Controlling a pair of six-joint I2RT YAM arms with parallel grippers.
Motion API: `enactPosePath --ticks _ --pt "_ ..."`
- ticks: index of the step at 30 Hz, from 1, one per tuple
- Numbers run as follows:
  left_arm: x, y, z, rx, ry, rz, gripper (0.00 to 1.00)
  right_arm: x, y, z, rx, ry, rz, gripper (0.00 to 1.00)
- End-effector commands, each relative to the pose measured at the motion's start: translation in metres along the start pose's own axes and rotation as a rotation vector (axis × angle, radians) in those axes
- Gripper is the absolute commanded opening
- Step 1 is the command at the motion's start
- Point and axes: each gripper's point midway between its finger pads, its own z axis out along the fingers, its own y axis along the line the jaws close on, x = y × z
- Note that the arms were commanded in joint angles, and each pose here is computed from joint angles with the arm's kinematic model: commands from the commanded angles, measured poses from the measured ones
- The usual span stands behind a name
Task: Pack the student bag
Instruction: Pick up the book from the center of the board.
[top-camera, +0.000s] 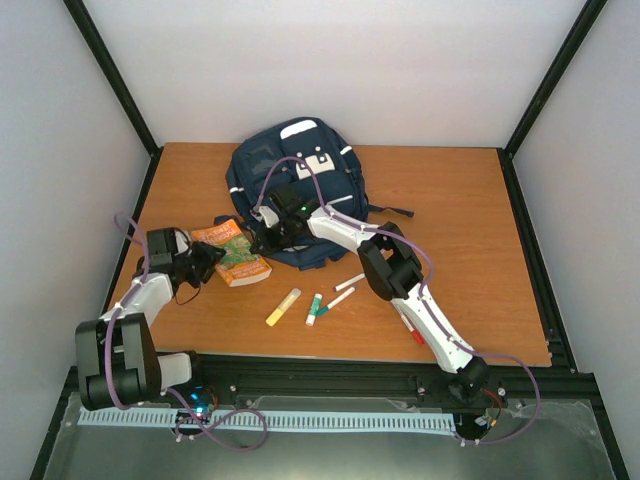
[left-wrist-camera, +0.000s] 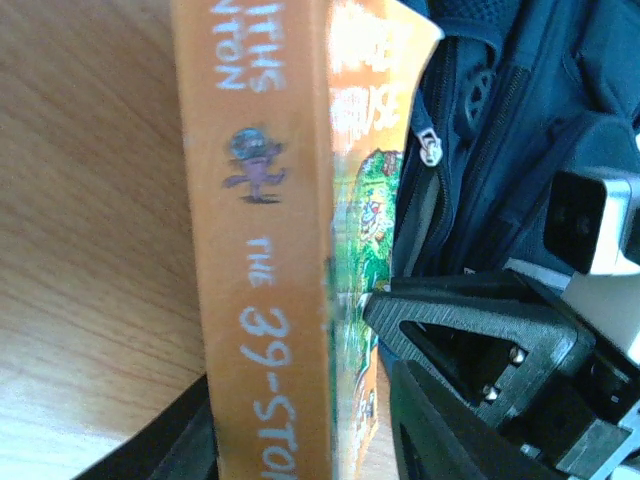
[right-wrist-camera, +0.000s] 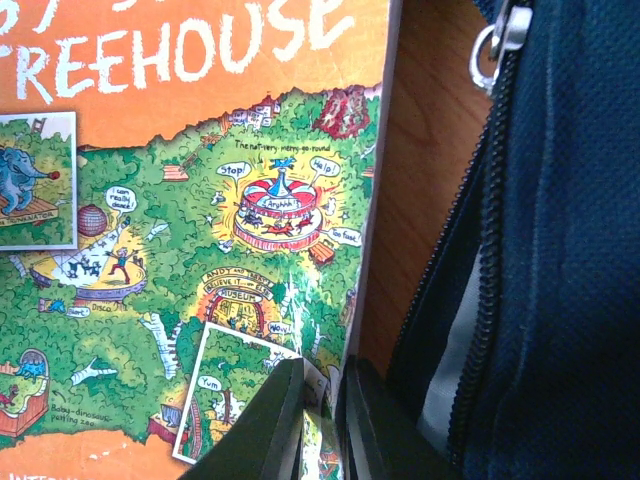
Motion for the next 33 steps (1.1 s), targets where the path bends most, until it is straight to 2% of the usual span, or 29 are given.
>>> enactPosePath --ticks 1,11,18,26,33 --pt "-0.001 -0.02 0.001 0.062 0.025 0.026 0.35 0.1 -0.089 0.052 0.203 0.234 0.161 0.1" --pt "-0.003 -0.026 -0.016 0.015 0.001 0.07 0.03 0.092 -0.073 0.049 0.139 0.221 0.163 0.11" --pt "-0.009 -0.071 -0.072 0.033 -0.066 0.216 0.01 0.044 -0.02 0.005 0.108 0.116 0.051 0.23" --pt "-0.015 -0.13 -0.132 0.084 -0.131 0.368 0.01 0.002 0.053 -0.105 0.068 -0.039 -0.089 0.41" --pt "0.003 -0.172 -0.148 0.274 -0.085 0.433 0.01 0.005 0.068 -0.226 0.062 -0.194 -0.215 0.52"
